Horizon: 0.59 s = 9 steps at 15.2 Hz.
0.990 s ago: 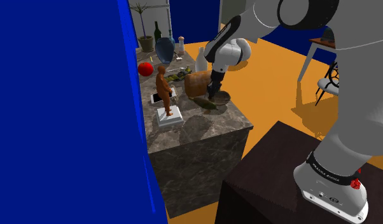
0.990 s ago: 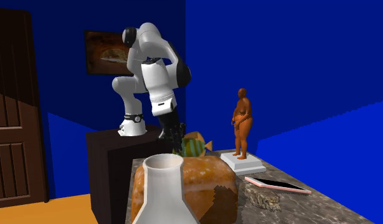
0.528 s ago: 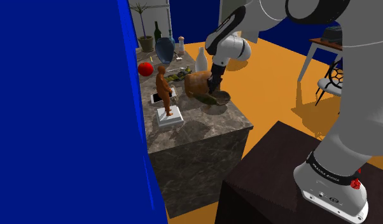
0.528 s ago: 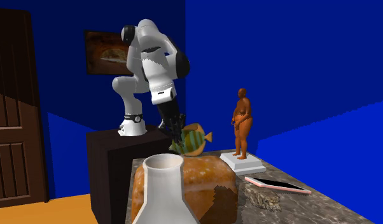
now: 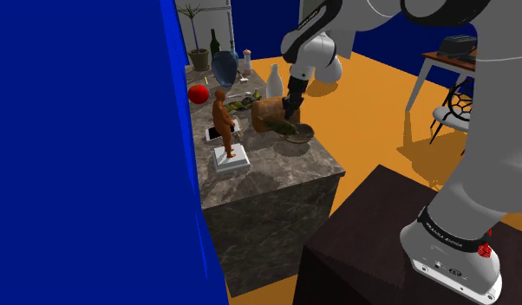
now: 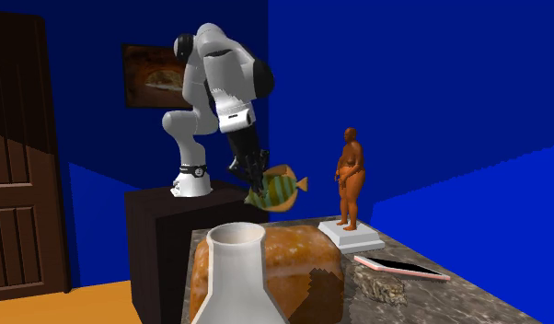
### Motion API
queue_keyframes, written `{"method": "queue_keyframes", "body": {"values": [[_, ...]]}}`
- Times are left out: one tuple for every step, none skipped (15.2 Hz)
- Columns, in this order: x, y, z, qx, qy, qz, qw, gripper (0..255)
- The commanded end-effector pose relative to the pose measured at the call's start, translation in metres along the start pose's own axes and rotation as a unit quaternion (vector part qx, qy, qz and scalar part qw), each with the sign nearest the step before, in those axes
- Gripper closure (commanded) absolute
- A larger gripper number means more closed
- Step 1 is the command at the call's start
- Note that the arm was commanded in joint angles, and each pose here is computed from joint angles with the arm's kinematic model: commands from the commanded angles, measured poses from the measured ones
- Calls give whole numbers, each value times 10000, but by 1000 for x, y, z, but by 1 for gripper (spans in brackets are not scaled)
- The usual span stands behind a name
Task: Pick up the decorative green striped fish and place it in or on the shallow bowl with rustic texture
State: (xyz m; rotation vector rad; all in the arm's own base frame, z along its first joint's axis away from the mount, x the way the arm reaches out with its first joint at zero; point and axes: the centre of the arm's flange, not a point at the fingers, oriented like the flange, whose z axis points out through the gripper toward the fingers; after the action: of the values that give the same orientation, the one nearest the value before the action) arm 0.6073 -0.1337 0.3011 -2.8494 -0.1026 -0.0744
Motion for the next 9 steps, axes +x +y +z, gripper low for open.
{"method": "queue_keyframes", "body": {"values": [[-1, -3, -8, 0, 1, 0, 10000, 255], [1, 10, -13, 0, 1, 0, 10000, 255], [3, 22, -18, 0, 1, 0, 10000, 255], [4, 34, -23, 0, 1, 0, 10000, 255], [6, 46, -28, 0, 1, 0, 10000, 255], [8, 58, -33, 0, 1, 0, 10000, 255], [9, 70, -38, 0, 1, 0, 10000, 255], [11, 82, -43, 0, 1, 0, 10000, 255], [13, 94, -48, 0, 1, 0, 10000, 255]]}}
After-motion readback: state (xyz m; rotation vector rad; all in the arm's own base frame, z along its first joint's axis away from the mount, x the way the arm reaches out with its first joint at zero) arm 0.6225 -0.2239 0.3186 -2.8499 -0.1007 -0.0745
